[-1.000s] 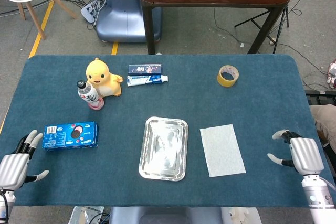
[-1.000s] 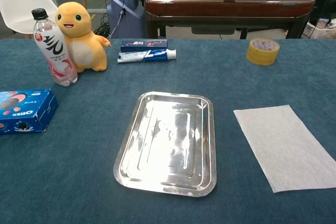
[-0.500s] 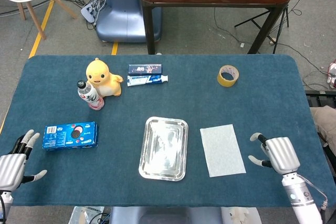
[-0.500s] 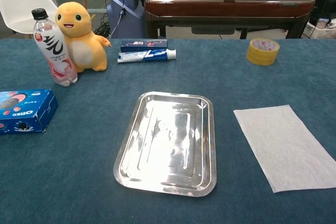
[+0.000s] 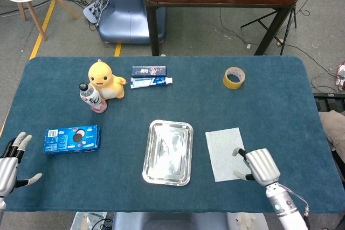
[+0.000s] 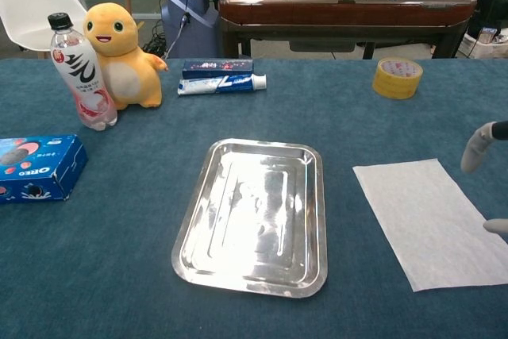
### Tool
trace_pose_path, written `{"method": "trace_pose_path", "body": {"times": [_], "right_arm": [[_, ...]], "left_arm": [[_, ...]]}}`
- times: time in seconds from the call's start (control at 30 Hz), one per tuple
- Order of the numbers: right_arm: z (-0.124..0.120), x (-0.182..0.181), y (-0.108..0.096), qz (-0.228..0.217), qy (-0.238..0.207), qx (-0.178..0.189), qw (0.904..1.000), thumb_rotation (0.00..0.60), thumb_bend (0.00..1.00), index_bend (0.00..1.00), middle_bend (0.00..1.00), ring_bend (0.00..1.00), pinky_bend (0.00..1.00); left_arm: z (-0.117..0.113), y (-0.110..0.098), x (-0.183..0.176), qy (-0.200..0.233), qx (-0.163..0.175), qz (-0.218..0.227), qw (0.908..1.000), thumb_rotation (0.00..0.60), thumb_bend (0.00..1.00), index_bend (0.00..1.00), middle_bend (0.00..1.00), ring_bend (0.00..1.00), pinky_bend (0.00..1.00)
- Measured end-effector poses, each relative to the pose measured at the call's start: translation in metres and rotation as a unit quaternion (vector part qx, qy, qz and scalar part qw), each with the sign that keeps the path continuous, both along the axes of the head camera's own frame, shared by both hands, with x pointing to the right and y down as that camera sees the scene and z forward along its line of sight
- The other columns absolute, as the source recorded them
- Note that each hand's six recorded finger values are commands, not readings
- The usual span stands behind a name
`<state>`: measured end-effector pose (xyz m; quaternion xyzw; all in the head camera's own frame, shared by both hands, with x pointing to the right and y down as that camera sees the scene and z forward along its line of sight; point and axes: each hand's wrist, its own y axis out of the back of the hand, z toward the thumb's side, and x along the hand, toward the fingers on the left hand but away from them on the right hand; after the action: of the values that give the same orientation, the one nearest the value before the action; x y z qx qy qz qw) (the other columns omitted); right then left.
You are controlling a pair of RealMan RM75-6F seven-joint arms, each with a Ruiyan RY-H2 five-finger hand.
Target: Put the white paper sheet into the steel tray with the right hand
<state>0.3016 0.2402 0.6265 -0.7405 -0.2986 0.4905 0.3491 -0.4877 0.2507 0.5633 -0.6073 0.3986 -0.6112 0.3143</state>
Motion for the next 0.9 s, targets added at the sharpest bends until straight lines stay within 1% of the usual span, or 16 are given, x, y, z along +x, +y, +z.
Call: {"method": "trace_pose_path", "body": {"times": [0.23,0.37,0.9], "right_arm": [[0.009,-0.007,0.019,-0.014,0.002,-0.022,0.9997,0.600,0.00,0.45,1.00,1.00,1.00],[0.014,-0.007,0.027,-0.021,0.008,-0.030,0.9993,0.600,0.00,0.45,1.00,1.00,1.00],[0.028,-0.005,0.042,-0.034,0.024,-0.048,0.9980,0.600,0.00,0.45,1.00,1.00,1.00]], "left_arm": [[-0.001,-0.001,-0.003,-0.002,0.001,-0.005,1.0000,0.600,0.07,0.00,0.01,0.02,0.41],[-0.001,-0.001,-0.003,-0.003,0.001,-0.006,1.0000,0.600,0.07,0.00,0.01,0.02,0.41],[0.001,-0.001,-0.006,-0.005,-0.001,-0.010,0.9999,0.600,0.07,0.00,0.01,0.02,0.41]]}}
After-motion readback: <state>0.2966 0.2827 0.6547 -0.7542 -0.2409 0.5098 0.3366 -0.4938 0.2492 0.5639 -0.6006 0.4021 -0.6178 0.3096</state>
